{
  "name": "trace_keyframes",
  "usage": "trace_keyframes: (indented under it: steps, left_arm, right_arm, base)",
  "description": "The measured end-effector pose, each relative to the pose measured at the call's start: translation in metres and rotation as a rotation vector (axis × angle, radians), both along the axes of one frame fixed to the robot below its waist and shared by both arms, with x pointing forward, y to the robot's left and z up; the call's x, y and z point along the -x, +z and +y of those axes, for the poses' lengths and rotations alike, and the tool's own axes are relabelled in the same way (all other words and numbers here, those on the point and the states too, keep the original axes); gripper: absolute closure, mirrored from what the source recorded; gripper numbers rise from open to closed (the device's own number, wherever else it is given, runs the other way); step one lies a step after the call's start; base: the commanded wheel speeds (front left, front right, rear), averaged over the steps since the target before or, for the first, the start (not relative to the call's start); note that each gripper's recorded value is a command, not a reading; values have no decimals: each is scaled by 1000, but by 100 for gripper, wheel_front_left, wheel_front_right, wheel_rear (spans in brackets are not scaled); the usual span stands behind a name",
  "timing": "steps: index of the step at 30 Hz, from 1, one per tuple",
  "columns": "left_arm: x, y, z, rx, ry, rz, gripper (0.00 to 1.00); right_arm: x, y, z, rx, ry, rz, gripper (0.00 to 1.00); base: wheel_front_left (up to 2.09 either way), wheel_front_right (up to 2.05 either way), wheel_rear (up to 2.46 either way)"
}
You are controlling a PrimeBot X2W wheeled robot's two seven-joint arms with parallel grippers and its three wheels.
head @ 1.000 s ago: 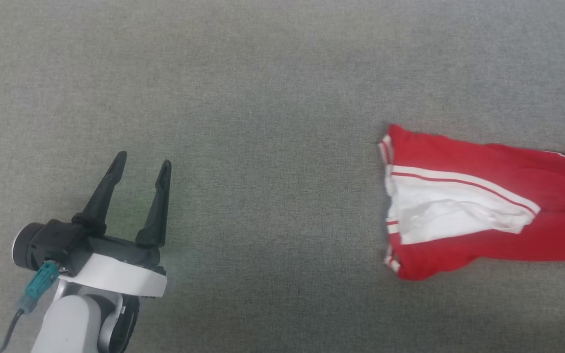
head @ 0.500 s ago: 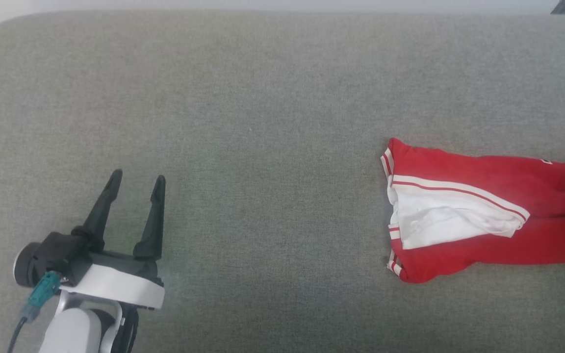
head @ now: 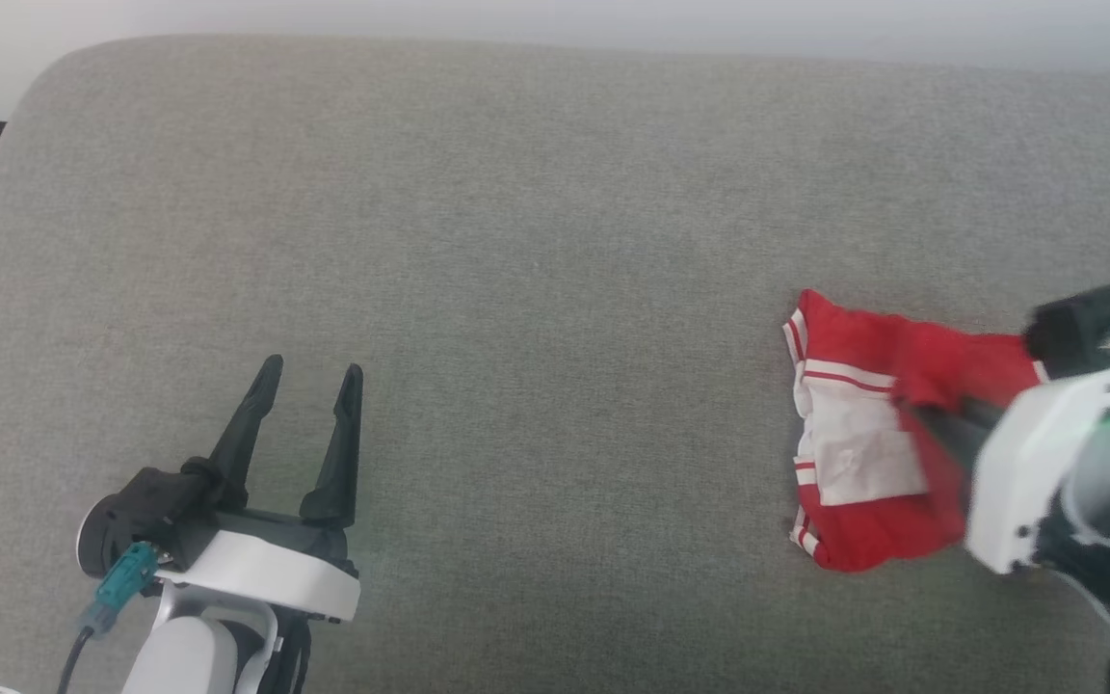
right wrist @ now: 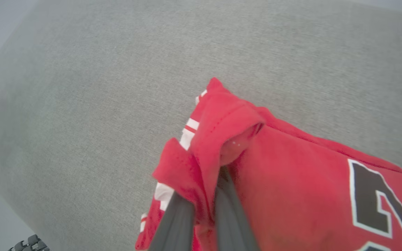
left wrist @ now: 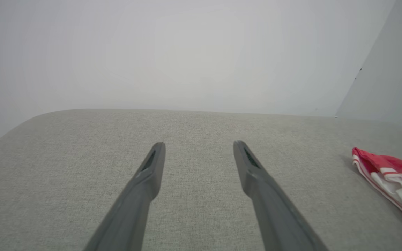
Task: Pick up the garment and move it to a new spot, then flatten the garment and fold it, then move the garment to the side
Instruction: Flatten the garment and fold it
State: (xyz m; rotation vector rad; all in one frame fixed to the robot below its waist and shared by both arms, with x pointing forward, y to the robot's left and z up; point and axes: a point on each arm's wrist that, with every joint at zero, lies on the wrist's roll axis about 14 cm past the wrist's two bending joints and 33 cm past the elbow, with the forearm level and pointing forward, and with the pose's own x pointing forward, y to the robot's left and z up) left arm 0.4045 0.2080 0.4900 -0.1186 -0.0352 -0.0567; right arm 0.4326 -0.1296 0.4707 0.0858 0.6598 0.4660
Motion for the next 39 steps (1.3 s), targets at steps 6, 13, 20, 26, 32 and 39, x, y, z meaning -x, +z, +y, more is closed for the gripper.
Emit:
trace_keyframes:
  steps: [6,13,20,26,32,39]
  left_arm:
    - [3,-3,5,12,23,12,0]
    - [7,-9,2,25,14,31,0]
    - [8,-7,4,22,12,28,0]
    - [10,-7,5,19,4,30,0]
    - [9,-13,-6,43,-33,52,0]
    - [12,-11,-10,58,-43,47,0]
  right_arm:
    - [-5,-12,31,2,79,11,100]
    - [-7,-34,37,15,84,36,100]
    - [-6,-39,34,2,58,-1,11]
    - [-13,-15,15,-31,3,-97,0]
    - [-28,22,-36,-76,-152,-310,0]
    - [-20,25,-77,-66,-271,-440,0]
  base:
    - [0,0,0]
    - [0,0,0]
    - [0,0,0]
    - [0,0,0]
    - [0,0,0]
    - [0,0,0]
